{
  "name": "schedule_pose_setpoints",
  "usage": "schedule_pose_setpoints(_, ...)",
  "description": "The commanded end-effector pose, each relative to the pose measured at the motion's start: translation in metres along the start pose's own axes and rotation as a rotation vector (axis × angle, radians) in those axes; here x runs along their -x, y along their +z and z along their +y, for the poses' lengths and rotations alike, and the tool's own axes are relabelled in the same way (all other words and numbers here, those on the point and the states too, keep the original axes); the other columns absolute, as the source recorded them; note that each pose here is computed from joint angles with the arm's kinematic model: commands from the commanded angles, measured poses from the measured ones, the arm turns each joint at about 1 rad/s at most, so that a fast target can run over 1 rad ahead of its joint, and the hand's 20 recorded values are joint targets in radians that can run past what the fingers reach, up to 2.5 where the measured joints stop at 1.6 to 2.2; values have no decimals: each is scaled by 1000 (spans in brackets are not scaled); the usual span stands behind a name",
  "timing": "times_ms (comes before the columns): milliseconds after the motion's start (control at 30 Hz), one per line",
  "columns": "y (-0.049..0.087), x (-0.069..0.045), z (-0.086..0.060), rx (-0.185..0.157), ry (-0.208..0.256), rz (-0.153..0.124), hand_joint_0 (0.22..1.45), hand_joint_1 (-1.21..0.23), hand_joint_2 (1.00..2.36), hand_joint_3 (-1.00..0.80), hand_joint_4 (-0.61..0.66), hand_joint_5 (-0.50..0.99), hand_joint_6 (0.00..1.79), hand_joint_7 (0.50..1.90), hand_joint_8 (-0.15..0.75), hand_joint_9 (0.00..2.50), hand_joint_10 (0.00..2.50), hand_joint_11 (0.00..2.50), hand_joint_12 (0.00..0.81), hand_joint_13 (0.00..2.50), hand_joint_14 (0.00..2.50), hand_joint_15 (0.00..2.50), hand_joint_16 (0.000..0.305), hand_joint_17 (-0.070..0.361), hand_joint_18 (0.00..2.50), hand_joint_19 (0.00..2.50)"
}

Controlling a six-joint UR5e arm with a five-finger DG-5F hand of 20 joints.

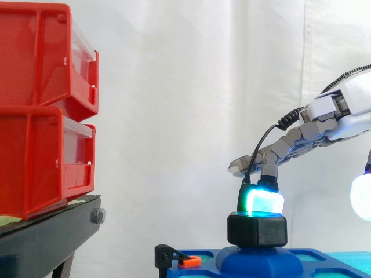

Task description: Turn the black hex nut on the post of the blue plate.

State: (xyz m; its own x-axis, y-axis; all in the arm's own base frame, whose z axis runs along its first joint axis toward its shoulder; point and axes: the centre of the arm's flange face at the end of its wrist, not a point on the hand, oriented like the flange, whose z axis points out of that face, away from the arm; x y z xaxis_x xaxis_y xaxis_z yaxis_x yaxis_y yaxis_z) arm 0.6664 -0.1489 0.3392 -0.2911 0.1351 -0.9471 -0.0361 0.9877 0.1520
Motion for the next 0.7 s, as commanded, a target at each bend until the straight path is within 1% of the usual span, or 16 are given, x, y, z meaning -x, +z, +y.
schedule_pose_setpoints(0,-1,1,3,-7,-4,5,367,-606,1000,-500,180,-275,502,709,191,0,0,0,346,68,0,0,50,112,128,70)
schedule_pose_setpoints(267,0,1,9,0,-6,9,370,-603,1000,-500,176,-276,502,708,189,0,0,0,345,74,0,0,49,111,130,71)
schedule_pose_setpoints(333,-2,3,10,-4,-7,11,371,-604,1000,-500,175,-276,502,705,189,0,0,0,344,73,0,0,49,111,131,72)
schedule_pose_setpoints(367,-6,8,11,-8,-9,4,371,-603,1000,-500,176,-276,502,707,189,0,0,0,345,73,0,0,49,111,131,70)
schedule_pose_setpoints(400,-6,10,12,-9,-10,1,371,-603,1000,-500,176,-276,502,707,189,0,0,0,345,73,0,0,49,111,131,78)
schedule_pose_setpoints(433,-10,15,13,-9,-11,-7,371,-604,1000,-500,175,-276,502,707,189,0,0,0,345,73,0,0,49,111,131,71)
schedule_pose_setpoints(500,-10,15,14,-11,-13,-7,371,-607,1000,-500,175,-276,502,709,189,0,0,0,345,74,0,0,49,111,131,70)
schedule_pose_setpoints(567,-13,18,14,-12,-10,-9,371,-617,1000,-500,175,-276,502,707,188,0,0,0,345,74,0,0,49,111,131,70)
schedule_pose_setpoints(667,-15,16,11,-19,-3,9,369,-661,1000,-500,176,-276,502,707,187,0,0,0,344,73,0,0,49,111,131,66)
